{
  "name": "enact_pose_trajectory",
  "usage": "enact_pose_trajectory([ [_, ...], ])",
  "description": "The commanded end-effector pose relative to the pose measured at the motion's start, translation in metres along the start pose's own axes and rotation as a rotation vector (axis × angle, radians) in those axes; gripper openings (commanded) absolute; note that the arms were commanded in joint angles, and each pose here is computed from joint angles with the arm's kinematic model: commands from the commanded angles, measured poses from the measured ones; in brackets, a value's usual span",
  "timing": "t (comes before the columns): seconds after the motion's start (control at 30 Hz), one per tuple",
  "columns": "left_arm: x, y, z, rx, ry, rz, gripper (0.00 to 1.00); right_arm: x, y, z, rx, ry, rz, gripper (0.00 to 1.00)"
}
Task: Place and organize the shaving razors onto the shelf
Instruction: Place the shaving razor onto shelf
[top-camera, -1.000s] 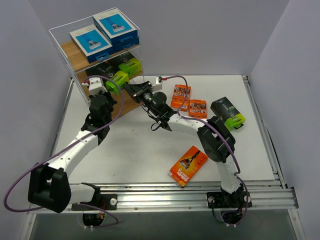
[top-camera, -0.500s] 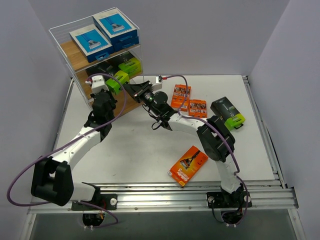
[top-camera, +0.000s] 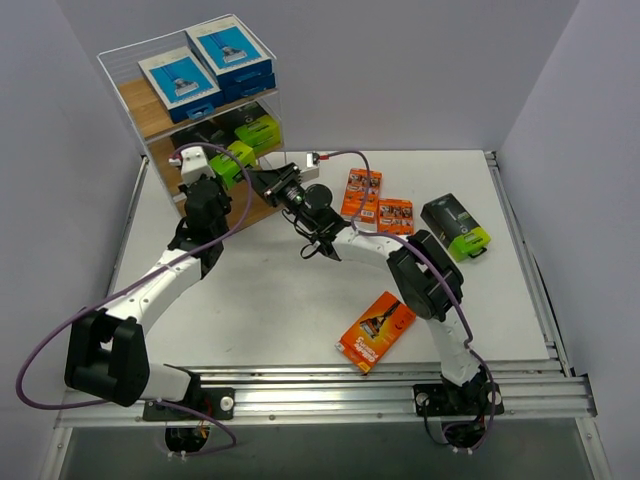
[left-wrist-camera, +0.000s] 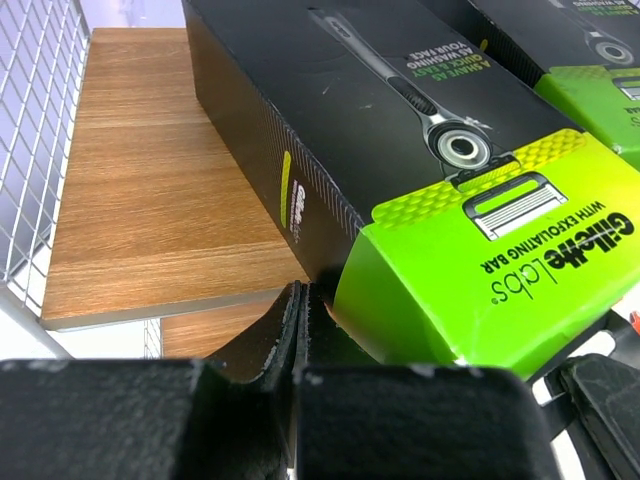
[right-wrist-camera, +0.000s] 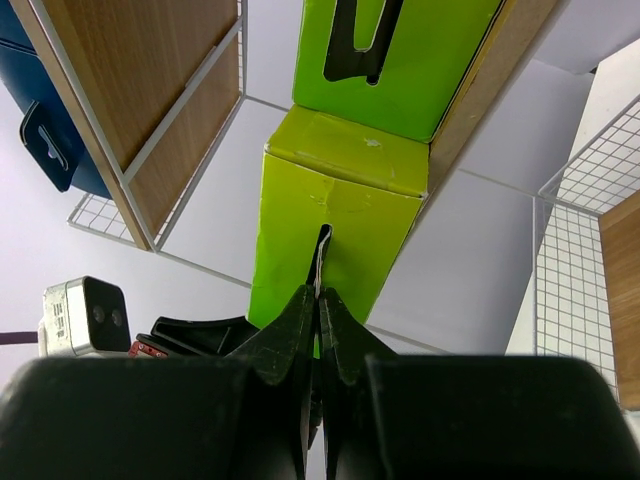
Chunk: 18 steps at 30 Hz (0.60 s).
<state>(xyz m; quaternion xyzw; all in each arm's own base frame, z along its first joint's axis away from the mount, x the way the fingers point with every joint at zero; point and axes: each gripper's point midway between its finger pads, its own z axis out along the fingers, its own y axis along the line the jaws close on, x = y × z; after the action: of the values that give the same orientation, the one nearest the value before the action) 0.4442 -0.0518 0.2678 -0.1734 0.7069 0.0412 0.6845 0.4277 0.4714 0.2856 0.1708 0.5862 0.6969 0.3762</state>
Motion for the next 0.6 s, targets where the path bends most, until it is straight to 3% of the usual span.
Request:
enact_pose_trajectory([
  [0.0,-0.052,0.012,0.009,-0.072,-0.127,-0.078,0.02,0.012,0.02,0.005,-0.076,0.044,-0.014,0.0],
  [0.13,-0.054,0.014,0.006,-0.086,-0.116,-0.092,0.04,0.012,0.023,0.008,-0.091,0.053,-0.023,0.0],
  [0.27,-0.051,0.018,0.001,-0.09,-0.093,-0.104,0.28,0.013,0.027,0.009,-0.1,0.054,-0.022,0.0],
  [0.4,-0.055,0.023,-0.011,-0.084,-0.089,-0.119,0.43,0.011,0.03,0.01,-0.103,0.047,-0.023,0.0],
  [0.57,-0.058,0.028,-0.028,-0.063,-0.058,-0.138,0.54,0.012,0.035,0.011,-0.101,0.05,-0.031,0.0],
])
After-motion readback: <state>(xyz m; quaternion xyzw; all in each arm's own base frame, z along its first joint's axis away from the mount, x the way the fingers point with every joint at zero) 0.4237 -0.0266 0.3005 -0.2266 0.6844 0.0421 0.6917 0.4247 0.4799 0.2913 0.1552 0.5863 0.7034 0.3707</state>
